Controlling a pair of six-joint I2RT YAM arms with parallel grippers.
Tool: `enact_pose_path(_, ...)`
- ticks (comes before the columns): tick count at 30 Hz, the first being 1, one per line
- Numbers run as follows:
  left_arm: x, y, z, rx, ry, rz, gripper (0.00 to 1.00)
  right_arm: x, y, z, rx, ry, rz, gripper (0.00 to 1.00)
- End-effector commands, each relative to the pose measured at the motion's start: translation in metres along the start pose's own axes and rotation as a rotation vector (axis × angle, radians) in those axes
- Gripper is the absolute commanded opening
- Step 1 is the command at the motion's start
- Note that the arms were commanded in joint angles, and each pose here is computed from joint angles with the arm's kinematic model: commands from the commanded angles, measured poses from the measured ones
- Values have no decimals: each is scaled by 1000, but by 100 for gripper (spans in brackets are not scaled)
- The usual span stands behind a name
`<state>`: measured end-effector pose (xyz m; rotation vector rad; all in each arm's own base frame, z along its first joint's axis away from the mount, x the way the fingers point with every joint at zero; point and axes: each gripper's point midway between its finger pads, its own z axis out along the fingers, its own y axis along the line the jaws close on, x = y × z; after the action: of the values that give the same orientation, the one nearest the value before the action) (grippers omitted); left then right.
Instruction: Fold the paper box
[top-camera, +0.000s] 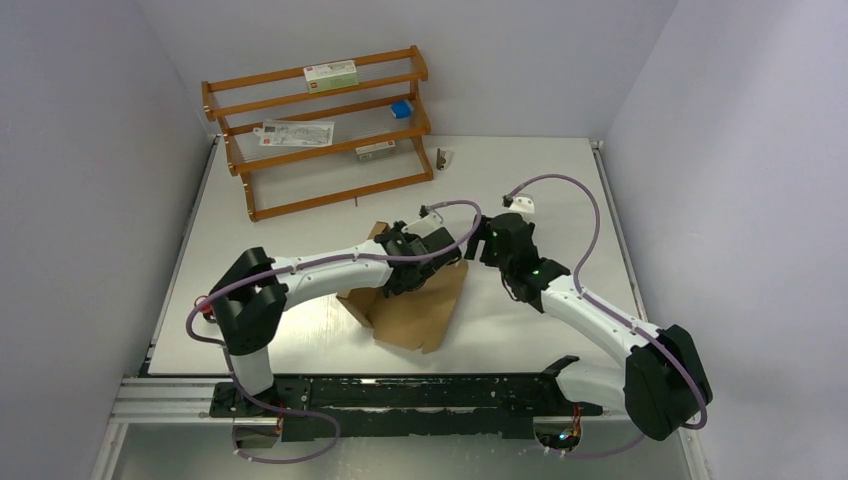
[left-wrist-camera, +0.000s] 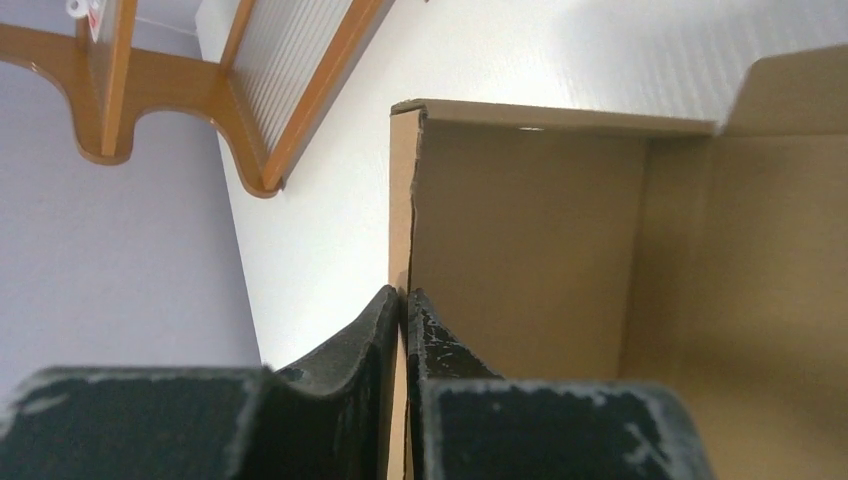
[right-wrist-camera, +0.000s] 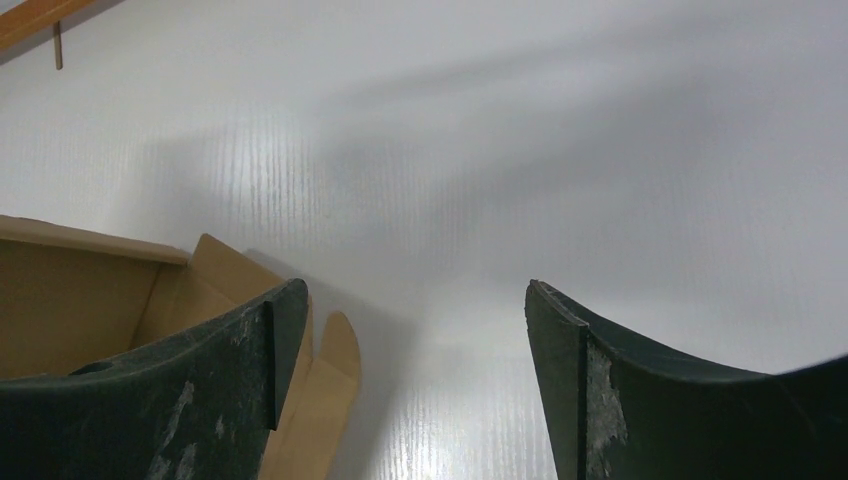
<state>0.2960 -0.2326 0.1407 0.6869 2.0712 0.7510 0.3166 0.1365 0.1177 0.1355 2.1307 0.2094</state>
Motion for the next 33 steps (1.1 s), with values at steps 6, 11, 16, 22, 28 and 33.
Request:
enact_pose_path(6, 32, 31, 29, 150, 112, -273, 10, -48, 6, -13, -9, -96, -52, 83)
enact_pose_path(11, 71, 26, 53, 267, 229, -489, 9, -80, 24, -21, -61, -121, -113, 83)
enact_pose_path(16, 106, 6, 67, 364, 353, -703, 8, -92, 49, -25, -153, -65, -172, 82)
enact_pose_path(22, 119, -24, 66, 434, 439, -950, 8, -90, 84, -32, -269, 64, -181, 82)
enact_pose_path(28, 114, -46, 57, 506, 504, -1127, 14, -77, 128, -48, -342, 158, -256, 82)
enact_pose_path(33, 107, -20, 53, 448, 436, -1149, 32, -62, 157, -58, -347, 199, -324, 81)
